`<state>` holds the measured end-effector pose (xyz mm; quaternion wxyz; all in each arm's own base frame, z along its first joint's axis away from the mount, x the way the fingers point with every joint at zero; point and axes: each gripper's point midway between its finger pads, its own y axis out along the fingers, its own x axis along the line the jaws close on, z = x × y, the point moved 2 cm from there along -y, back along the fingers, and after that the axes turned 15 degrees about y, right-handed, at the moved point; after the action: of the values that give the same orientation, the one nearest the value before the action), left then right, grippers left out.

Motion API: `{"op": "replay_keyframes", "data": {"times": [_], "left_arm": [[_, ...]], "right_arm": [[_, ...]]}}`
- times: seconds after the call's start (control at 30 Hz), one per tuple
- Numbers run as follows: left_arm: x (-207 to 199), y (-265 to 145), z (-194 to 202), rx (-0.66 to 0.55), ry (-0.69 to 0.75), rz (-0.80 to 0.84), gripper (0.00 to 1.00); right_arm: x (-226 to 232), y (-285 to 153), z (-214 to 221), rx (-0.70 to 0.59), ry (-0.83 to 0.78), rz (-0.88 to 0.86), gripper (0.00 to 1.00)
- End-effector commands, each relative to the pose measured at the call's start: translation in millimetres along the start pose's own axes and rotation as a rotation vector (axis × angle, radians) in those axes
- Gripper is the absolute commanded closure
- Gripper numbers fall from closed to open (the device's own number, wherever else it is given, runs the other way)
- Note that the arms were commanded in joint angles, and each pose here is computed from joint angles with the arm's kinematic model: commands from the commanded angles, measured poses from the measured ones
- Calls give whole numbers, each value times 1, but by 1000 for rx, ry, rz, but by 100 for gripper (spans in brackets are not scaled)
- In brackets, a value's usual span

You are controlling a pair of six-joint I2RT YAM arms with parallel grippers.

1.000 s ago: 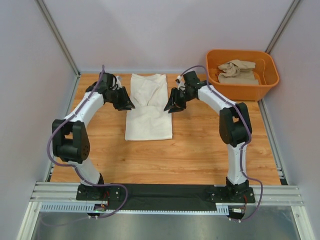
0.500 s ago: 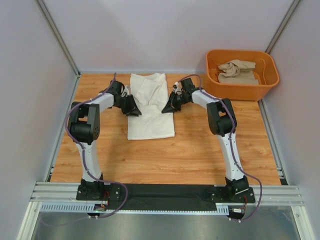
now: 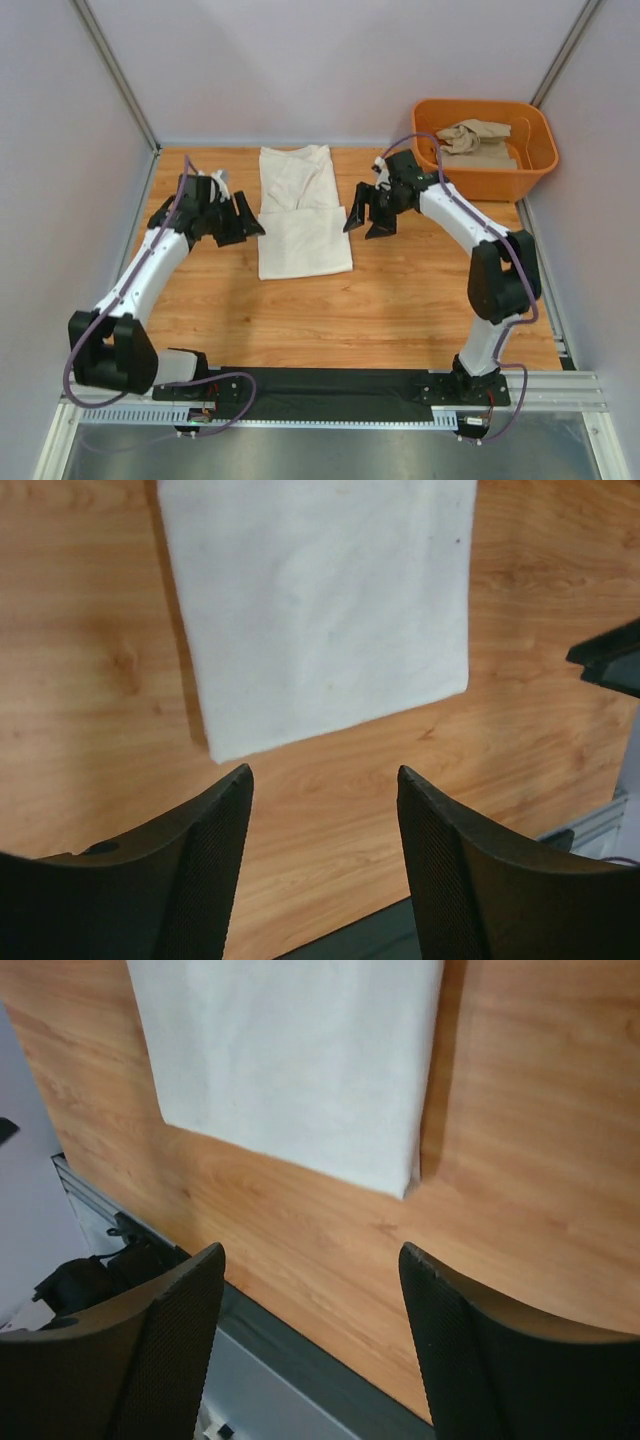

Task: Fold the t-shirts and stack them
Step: Fold the tshirt

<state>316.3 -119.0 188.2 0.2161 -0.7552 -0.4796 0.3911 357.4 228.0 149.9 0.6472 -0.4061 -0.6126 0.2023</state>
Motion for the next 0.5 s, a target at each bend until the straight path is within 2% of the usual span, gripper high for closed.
{"op": "replay_keyframes", "data": {"times": [0.0, 0.03, 0.13, 0.2, 0.33, 0.47], "left_arm": [[12, 1, 54, 15, -218, -105, 33], [16, 8, 69, 0, -309, -113, 32], [19, 17, 90, -29, -453, -114, 33], [23, 24, 104, -12, -536, -126, 34], [26, 37, 114, -15, -653, -121, 34], [33, 54, 126, 17, -776, -146, 34]], "right_arm": [[-7, 6, 19, -39, 161, -86, 28], [-21, 17, 25, -80, 249, -83, 27], [-25, 19, 31, -202, 376, -115, 28], [-23, 20, 35, -248, 390, -137, 29], [-24, 37, 45, -303, 422, -141, 30], [-37, 56, 52, -297, 501, -125, 33]]}}
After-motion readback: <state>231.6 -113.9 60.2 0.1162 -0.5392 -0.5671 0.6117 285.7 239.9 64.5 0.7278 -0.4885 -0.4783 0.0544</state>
